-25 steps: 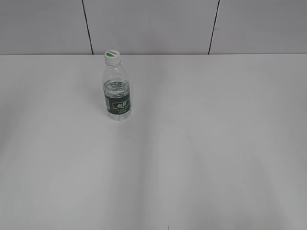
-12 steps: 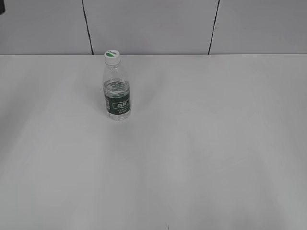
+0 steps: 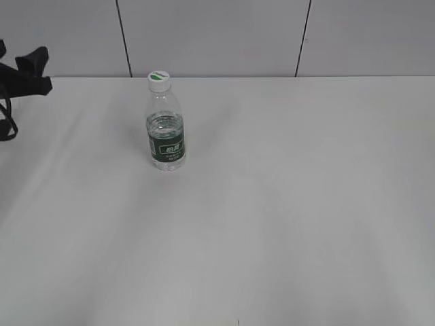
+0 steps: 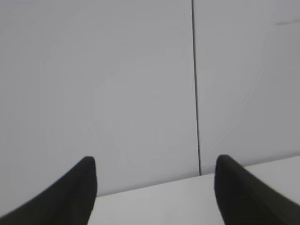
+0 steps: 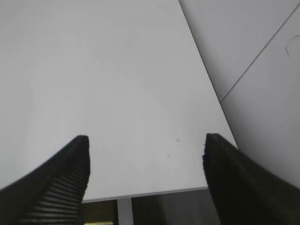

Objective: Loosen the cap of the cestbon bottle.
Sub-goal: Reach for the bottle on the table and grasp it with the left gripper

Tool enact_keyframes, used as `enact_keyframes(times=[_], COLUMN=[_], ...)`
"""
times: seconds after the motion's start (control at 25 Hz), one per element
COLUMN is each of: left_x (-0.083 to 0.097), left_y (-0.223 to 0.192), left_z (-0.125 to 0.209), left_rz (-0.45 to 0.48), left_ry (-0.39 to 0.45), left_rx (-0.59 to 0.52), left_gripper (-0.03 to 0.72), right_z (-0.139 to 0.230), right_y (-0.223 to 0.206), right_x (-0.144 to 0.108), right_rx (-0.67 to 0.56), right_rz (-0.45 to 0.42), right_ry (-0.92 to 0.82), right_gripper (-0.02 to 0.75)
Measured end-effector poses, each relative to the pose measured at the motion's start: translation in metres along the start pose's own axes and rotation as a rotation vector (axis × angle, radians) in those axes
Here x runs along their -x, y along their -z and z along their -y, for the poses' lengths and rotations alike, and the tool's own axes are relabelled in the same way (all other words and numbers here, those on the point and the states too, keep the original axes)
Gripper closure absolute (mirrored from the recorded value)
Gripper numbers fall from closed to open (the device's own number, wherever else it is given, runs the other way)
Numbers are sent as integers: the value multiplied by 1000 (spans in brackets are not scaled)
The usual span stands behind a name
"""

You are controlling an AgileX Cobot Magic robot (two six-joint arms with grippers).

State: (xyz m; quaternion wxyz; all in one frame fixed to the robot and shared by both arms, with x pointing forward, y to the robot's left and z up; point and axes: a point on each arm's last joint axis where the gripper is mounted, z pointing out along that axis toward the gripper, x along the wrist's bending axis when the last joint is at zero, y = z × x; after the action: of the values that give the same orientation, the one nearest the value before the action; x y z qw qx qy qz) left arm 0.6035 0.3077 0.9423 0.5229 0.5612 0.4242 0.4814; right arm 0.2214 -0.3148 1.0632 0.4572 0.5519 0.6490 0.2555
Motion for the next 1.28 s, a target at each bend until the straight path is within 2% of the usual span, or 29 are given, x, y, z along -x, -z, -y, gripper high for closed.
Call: enact_keyframes(times=[0.12, 0.28, 0.56, 0.68, 0.76, 0.96, 1.28], left_x=[-3, 3, 29, 45, 57, 78, 97], left_y=[0, 4, 13, 19, 20, 20, 17], left_z=[27, 56, 63, 64, 64, 62, 59], left_rz=[40, 176, 486, 642, 704, 765, 773], left_ry=[5, -23, -86, -124, -138, -138, -3], left_rx=[-8, -77, -95, -104, -101, -92, -131], left_gripper=[204, 204, 204, 204, 204, 204, 181], right_z=[0, 0, 0, 0, 0, 0, 0], right_y=[0, 0, 0, 0, 0, 0, 0], right_x=[0, 0, 0, 0, 0, 0, 0], right_rx=[0, 0, 0, 0, 0, 0, 0], right_rz=[0, 0, 0, 0, 0, 0, 0], right_ry=[0, 0, 0, 0, 0, 0, 0], right_gripper=[164, 164, 164, 164, 164, 164, 164])
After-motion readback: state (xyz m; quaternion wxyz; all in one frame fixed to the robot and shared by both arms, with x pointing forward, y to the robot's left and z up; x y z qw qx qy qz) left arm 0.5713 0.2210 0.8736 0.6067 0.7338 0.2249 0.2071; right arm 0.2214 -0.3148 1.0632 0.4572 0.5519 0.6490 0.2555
